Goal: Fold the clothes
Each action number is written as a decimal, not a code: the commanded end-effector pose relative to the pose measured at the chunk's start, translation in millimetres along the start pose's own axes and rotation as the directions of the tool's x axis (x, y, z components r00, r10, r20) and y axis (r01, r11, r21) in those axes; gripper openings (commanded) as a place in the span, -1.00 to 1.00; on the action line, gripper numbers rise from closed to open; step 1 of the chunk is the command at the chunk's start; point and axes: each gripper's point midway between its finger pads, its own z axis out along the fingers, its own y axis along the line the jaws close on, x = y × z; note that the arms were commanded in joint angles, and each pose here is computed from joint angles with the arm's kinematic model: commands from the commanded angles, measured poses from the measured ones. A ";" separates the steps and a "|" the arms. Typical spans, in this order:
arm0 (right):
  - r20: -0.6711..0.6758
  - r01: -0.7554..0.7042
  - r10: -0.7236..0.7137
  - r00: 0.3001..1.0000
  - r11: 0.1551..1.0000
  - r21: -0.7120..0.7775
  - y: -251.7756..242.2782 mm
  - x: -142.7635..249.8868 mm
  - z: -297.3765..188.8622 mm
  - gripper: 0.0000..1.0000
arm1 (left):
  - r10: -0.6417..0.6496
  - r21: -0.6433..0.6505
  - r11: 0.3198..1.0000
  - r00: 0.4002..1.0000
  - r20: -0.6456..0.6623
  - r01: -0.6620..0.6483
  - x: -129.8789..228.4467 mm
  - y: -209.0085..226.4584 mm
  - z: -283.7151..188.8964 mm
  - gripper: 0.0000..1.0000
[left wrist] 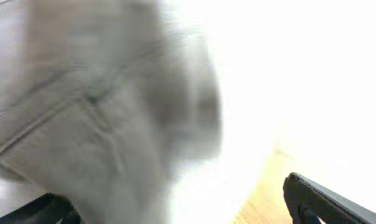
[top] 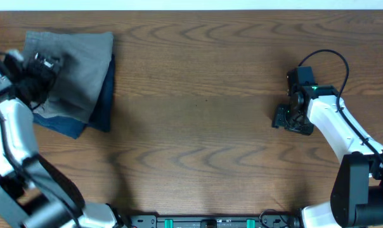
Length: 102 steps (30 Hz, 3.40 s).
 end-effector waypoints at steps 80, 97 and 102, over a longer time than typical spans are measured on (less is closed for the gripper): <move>0.646 0.047 0.141 0.750 0.963 -0.265 -37.1 48.6 -179.7 0.98 | 0.622 -0.065 0.781 0.783 -0.008 -0.621 231.0 -50.1 -177.0 0.96; 0.598 0.034 0.125 0.791 0.968 -0.247 -43.5 71.6 -165.8 0.98 | 0.621 -0.057 0.783 0.784 0.012 -0.619 232.4 -45.3 -188.4 0.96; 0.598 0.034 0.125 0.792 0.968 -0.247 -43.5 71.6 -165.7 0.98 | 0.621 -0.058 0.783 0.784 0.011 -0.619 232.6 -45.1 -188.4 0.96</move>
